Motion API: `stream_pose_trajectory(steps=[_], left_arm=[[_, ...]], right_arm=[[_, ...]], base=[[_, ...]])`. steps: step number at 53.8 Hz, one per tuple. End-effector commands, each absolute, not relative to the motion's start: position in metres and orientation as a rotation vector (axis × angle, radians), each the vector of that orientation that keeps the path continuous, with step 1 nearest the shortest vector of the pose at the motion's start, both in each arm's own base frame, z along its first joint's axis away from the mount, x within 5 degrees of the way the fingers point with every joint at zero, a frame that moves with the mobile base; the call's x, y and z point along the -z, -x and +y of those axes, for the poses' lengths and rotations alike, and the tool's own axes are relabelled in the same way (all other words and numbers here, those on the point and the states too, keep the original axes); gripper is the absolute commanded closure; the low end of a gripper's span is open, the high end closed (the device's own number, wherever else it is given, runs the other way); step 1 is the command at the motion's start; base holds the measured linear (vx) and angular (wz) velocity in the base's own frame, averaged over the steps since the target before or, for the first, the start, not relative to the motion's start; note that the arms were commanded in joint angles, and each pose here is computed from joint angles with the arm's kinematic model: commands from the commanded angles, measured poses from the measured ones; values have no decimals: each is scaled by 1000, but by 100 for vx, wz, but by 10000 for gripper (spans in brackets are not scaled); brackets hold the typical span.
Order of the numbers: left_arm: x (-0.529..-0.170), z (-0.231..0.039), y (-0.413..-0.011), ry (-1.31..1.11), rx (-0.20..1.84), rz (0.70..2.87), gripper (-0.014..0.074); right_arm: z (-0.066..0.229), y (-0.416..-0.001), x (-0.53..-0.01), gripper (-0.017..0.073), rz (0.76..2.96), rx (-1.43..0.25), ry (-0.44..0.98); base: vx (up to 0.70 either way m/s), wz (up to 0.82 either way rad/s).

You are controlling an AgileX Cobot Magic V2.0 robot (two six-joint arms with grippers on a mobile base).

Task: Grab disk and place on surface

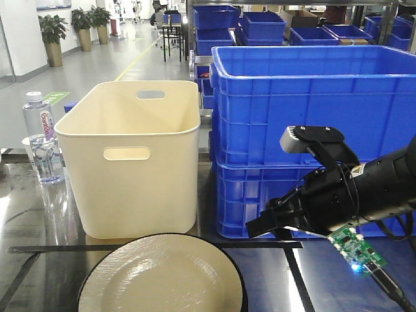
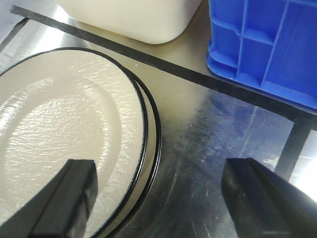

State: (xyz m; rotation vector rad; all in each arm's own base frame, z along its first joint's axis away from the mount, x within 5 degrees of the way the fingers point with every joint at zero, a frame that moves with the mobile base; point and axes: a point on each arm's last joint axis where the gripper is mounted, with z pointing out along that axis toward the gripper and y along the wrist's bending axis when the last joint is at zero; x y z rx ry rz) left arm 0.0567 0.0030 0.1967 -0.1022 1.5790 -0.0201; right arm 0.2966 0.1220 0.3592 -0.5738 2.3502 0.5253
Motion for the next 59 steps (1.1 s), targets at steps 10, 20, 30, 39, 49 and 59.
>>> stream_pose_trajectory(steps=[10,20,30,39,49,59], left_arm=[[-213,2,-55,72,6,1448,592],[-213,2,-55,72,6,1449,592],[-213,2,-55,72,6,1449,592],[-213,2,-55,72,6,1449,592],[-213,2,-55,72,6,1449,592],[-213,2,-55,72,6,1449,592]], right_arm=[[119,-294,-383,-15,2243,-533,536],[119,-294,-383,-15,2243,-533,536],[119,-294,-383,-15,2243,-533,536],[119,-294,-383,-15,2243,-533,536],[118,-292,-384,5,2253,-538,508],[107,-272,-388,154,2209,-507,405]], base=[[0,0],[0,0],[0,0],[0,0],[0,0],[0,0]])
